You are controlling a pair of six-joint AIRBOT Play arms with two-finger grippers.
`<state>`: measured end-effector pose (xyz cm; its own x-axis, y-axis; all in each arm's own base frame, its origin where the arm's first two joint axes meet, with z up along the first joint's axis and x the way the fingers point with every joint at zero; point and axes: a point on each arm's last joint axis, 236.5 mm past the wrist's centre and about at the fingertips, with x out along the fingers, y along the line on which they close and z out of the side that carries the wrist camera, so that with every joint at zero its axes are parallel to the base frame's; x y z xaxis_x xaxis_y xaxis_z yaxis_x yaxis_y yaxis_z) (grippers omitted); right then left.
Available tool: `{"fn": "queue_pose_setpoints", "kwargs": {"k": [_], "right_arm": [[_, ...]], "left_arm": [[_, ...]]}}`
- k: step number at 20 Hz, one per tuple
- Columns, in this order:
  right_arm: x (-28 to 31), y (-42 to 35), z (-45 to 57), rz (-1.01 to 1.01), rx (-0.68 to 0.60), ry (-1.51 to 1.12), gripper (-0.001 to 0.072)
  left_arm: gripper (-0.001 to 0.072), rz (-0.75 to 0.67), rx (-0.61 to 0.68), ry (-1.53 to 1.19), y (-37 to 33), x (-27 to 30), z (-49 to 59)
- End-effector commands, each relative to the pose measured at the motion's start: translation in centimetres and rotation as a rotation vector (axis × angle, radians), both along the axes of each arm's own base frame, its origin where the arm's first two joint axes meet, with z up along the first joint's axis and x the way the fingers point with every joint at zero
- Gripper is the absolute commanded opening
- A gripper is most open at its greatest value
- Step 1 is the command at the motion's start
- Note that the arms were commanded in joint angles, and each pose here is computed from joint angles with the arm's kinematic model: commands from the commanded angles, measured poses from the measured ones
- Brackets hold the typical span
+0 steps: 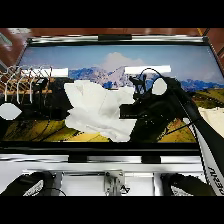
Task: Fold the shirts.
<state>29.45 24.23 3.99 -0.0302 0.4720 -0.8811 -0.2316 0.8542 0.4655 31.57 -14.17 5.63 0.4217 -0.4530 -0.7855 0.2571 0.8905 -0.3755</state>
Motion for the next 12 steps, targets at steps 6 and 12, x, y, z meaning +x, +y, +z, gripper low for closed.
{"fn": "queue_pose_setpoints", "kwargs": {"k": [6, 12], "right_arm": [[-0.8, -2.7, 0.7, 0.123, -0.173, -0.026, 0.0648], [-4.6, -1.6, -4.9, 0.177, -0.246, 0.038, 0.0665]], "left_arm": [[0.0043, 0.055, -0.059, -0.073, -0.5, 2.1, 0.8], [0.0043, 0.044, -0.043, -0.105, -0.3, 2.9, 0.8]]}}
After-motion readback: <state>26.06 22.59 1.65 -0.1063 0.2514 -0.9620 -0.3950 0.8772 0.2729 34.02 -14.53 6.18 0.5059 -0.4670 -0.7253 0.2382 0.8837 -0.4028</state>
